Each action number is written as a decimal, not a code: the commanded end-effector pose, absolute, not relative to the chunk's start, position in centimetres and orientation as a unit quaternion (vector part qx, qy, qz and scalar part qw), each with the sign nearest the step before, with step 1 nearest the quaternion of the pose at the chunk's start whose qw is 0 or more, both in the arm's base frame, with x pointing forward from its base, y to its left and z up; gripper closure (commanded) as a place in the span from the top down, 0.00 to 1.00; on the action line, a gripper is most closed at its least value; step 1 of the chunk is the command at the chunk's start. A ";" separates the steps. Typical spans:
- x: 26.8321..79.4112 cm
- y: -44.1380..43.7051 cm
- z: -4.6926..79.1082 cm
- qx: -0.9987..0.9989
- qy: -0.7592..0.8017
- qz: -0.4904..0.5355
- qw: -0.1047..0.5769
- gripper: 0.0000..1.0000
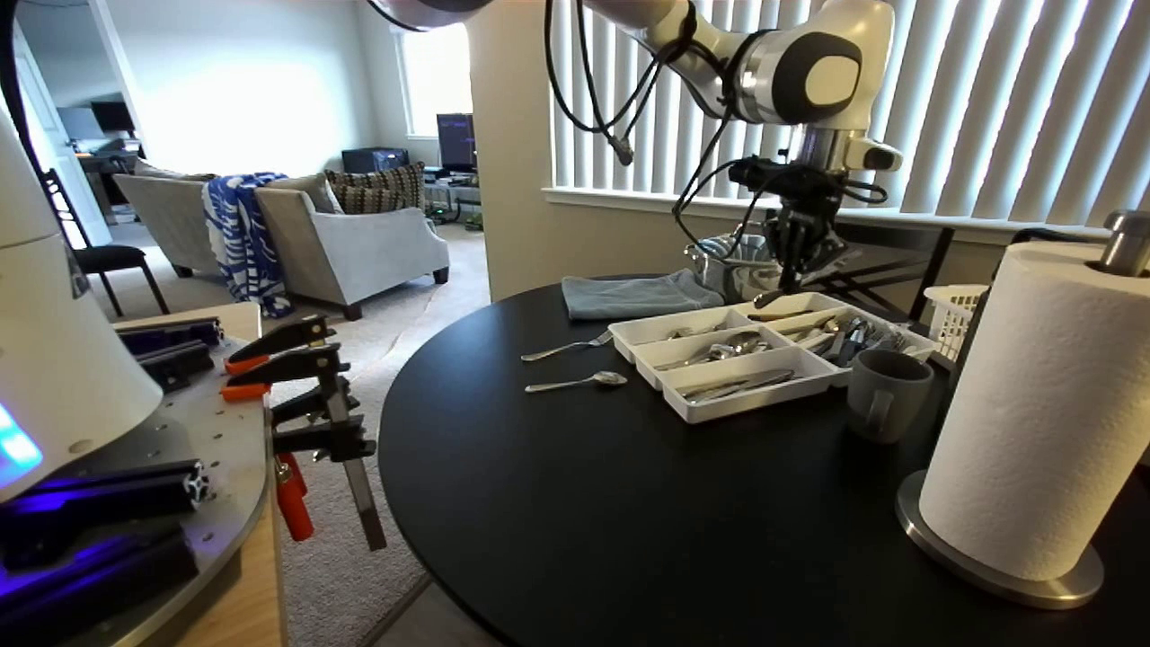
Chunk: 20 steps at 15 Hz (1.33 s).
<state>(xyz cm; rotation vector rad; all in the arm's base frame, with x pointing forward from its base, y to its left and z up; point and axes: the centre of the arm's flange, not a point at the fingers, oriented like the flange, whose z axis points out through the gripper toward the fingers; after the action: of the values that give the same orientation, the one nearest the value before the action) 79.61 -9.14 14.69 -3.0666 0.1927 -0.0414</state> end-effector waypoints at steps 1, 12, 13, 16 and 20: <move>79.8 -8.7 15.7 -0.997 0.059 -0.013 0.041 0.02; 78.5 -7.6 15.5 -0.998 0.050 -0.003 0.037 0.02; 77.3 -6.7 15.9 -0.998 0.048 0.003 0.033 0.02; 73.4 -3.7 17.9 -0.999 0.044 -0.004 0.026 0.02; 72.9 -1.0 17.8 -0.997 0.060 -0.045 0.028 0.02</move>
<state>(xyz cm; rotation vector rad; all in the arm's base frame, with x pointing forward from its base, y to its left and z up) 80.04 -2.93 16.45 -3.0716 0.1313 -0.0990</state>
